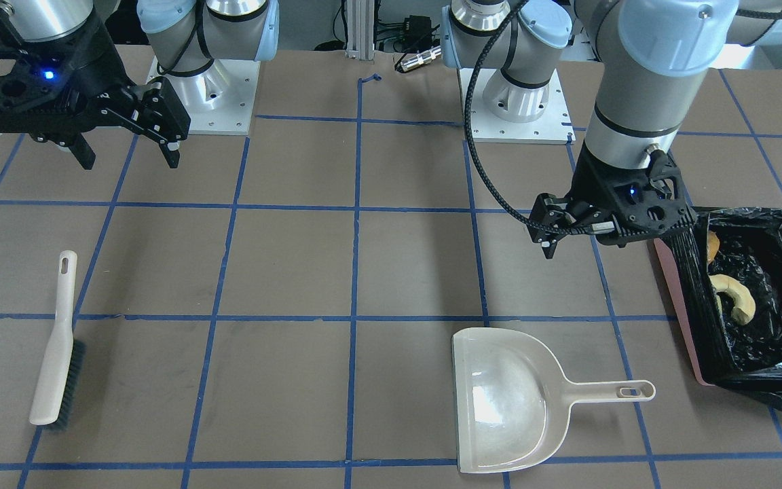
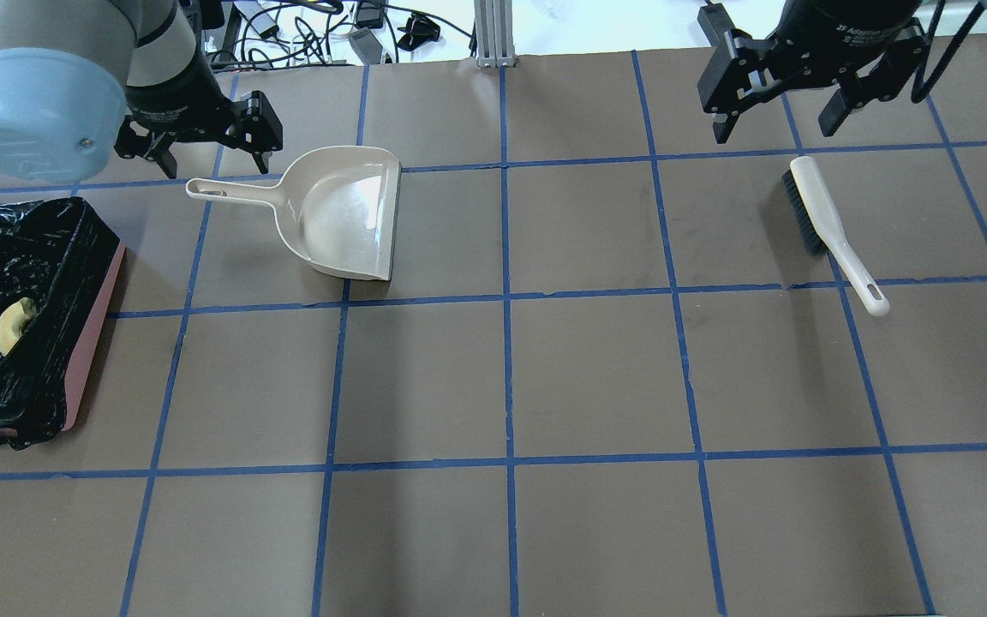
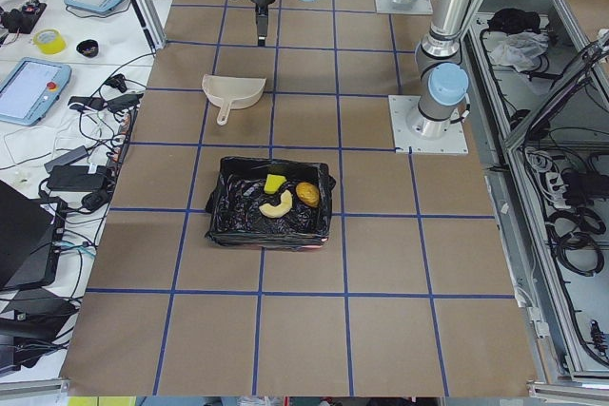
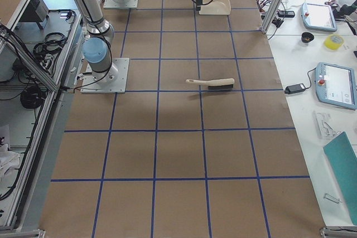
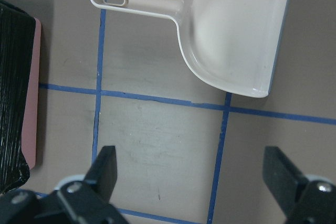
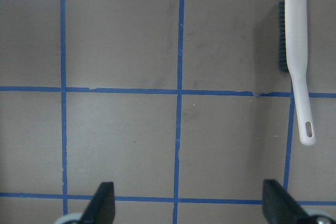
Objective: Sweep and dump trash into bin
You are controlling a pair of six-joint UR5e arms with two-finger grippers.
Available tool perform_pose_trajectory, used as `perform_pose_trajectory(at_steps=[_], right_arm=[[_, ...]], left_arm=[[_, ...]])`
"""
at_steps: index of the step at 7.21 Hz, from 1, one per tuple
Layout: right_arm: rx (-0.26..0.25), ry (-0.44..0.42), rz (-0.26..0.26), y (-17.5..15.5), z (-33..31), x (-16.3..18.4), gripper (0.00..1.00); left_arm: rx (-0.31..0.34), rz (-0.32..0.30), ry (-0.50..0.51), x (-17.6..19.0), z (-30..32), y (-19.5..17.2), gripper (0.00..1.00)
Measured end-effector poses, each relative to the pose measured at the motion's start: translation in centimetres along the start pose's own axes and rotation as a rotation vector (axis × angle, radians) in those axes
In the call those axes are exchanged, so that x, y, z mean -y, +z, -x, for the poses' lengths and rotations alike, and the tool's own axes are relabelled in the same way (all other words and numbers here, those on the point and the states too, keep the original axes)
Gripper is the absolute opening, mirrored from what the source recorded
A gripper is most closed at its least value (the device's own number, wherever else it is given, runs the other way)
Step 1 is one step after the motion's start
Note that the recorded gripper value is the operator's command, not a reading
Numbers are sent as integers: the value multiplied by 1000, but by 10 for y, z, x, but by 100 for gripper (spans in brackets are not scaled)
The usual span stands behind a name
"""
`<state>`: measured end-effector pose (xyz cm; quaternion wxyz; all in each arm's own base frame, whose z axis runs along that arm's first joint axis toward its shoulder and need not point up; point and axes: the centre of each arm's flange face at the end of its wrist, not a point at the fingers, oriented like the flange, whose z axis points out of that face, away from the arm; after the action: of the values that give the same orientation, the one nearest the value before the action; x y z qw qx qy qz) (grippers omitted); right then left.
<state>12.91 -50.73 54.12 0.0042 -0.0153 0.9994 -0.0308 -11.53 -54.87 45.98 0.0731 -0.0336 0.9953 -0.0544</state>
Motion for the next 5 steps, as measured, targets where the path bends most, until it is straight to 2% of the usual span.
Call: perform_pose_trajectory(at_steps=[1,2,4,5], right_arm=[[0,0,0,0,0,0,100],[0,0,0,0,0,0,100],[1,0,1,0,0,0,100],[1,0,1,0,0,0,100]], left_arm=[[-5,2,75,-4,-2,-5,100],[-43,-1,141,-9,-6,-10,100],[-135,23,199,-20,-12,-20,100],[-148,30,202,-25,-9,-26,100]])
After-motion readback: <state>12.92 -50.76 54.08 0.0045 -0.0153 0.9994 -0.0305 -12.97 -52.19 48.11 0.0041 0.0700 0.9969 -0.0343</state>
